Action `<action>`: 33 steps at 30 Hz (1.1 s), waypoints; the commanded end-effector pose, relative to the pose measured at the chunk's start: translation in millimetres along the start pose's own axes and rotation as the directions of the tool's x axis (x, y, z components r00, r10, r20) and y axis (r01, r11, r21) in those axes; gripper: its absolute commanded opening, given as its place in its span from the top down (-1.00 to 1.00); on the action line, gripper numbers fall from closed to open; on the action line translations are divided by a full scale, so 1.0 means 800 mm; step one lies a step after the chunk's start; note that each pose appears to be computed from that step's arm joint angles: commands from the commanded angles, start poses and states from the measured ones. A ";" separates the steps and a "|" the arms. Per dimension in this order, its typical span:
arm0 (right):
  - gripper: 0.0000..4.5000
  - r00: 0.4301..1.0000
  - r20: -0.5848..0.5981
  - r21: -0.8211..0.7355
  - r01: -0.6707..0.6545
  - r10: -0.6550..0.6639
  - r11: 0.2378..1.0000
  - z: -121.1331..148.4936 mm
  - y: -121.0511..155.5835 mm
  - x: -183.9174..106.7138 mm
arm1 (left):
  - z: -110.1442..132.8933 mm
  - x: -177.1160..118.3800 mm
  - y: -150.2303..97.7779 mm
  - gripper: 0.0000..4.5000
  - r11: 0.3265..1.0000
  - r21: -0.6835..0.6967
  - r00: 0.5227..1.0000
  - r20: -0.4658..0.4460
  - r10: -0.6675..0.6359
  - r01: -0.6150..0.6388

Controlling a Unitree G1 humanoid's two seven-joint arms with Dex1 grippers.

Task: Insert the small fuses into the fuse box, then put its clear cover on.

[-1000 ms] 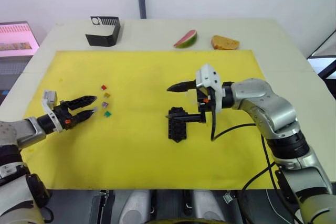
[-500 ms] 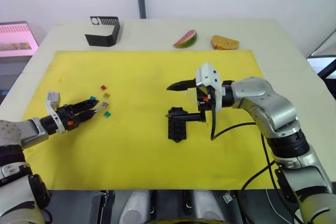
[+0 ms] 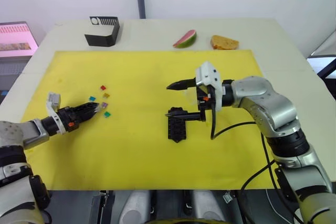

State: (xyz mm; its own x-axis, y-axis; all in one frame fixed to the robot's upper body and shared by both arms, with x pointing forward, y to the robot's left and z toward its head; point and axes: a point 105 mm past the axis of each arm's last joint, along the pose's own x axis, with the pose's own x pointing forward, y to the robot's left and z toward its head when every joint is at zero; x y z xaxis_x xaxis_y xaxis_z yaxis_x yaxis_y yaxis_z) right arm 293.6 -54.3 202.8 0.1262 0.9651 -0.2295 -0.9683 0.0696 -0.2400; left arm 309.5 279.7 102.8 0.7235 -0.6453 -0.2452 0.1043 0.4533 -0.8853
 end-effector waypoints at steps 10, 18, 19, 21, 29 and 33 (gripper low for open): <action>-1.00 0.999 0.047 -0.059 0.019 -0.016 0.998 0.021 -0.006 -0.006 | -0.003 -0.029 0.014 0.99 0.996 0.008 0.996 -0.009 0.090 -0.090; -1.00 0.989 0.137 0.006 0.052 -0.052 0.999 0.034 -0.004 -0.010 | 0.025 -0.054 -0.071 0.99 0.989 0.133 0.997 0.031 -0.077 0.072; -1.00 0.984 0.164 0.042 0.063 -0.069 0.997 0.036 -0.002 -0.012 | 0.026 -0.053 -0.090 0.99 0.977 0.180 0.992 0.029 -0.124 0.117; -1.00 0.973 0.206 0.107 0.083 -0.103 0.991 0.041 -0.001 -0.014 | 0.025 -0.049 -0.115 0.99 0.954 0.239 0.981 0.022 -0.194 0.183; -1.00 0.866 0.421 0.423 0.077 -0.271 0.903 0.068 -0.002 -0.007 | -0.012 0.007 -0.225 0.99 0.755 0.363 0.830 -0.116 -0.545 0.546; -1.00 0.816 0.472 0.523 0.046 -0.334 0.851 0.082 -0.010 -0.001 | -0.022 0.028 -0.262 0.99 0.673 0.362 0.748 -0.116 -0.653 0.644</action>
State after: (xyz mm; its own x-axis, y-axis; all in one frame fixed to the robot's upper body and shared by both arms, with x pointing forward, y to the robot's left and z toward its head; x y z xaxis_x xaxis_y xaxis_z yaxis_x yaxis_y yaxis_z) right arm 289.5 -38.6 249.8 0.3235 0.9043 0.2786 -0.9299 0.2494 0.2703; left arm 295.2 166.6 259.9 0.4262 -0.8573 0.2888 0.7399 0.1466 -0.6565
